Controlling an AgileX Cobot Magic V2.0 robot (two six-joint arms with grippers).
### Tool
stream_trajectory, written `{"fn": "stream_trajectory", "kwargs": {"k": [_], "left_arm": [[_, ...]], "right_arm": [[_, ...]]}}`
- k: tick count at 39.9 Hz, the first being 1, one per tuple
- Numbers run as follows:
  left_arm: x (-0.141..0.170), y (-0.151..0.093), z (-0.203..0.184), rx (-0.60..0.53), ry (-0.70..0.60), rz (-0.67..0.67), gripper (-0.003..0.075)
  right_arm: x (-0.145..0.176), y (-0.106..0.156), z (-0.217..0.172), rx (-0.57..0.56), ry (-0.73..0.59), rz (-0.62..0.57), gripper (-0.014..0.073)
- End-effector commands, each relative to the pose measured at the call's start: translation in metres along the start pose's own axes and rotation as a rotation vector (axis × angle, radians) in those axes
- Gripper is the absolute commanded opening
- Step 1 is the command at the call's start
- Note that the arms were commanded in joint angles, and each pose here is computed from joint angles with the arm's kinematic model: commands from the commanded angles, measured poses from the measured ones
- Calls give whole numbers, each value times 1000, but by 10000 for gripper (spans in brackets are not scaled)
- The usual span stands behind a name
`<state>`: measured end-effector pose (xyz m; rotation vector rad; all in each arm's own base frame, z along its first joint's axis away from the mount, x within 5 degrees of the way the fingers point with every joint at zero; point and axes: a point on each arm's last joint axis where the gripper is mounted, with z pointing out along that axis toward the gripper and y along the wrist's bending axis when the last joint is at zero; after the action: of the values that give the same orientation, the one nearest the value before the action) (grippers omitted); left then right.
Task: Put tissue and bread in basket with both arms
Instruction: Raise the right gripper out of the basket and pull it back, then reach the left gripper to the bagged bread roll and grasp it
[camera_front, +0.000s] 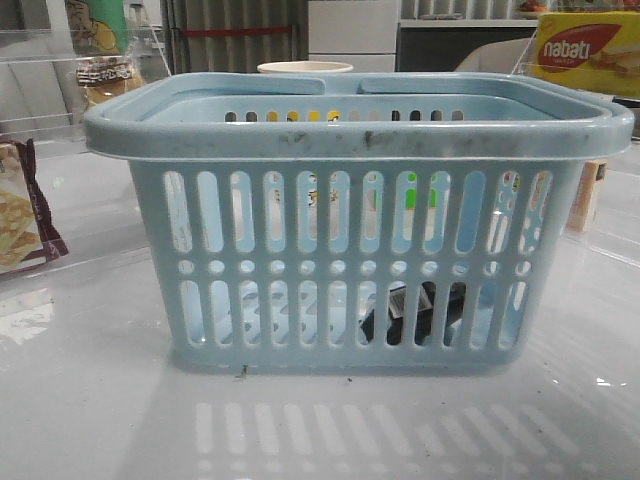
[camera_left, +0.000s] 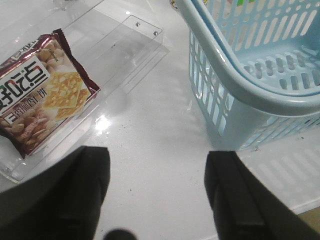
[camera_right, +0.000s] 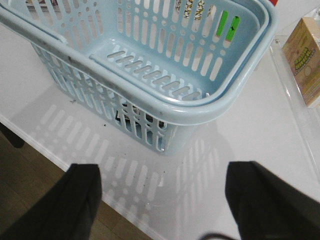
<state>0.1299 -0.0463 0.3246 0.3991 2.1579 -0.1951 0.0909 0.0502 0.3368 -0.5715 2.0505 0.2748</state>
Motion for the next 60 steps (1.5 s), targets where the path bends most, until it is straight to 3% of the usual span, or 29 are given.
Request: {"fn": "stream_trajectory", "kwargs": {"k": [1,17,24,27,38,47,60], "left_arm": [[-14,-1,-5,6,-100,0,475],[-19,1,1,-4,-116,-15,486],[-39,13,17,-56,-77,-49,638],[-49,19,28,-76,-58,-64,664],[-98,41,84,-124,-44,-68,654],[-144,60,143,-181,-47,26,654],[-184,98,211,-215,-69,-48,654]], "right_arm": [[-13,-1,-6,13,-102,-10,613],[-13,-1,-6,13,-101,-10,613],[-13,-1,-6,13,-100,-10,613],[-13,-1,-6,13,-99,-10,613],[-13,-1,-6,13,-98,-10,613],[-13,-1,-6,13,-98,-10,613],[-13,-1,-6,13,-98,-10,613]]}}
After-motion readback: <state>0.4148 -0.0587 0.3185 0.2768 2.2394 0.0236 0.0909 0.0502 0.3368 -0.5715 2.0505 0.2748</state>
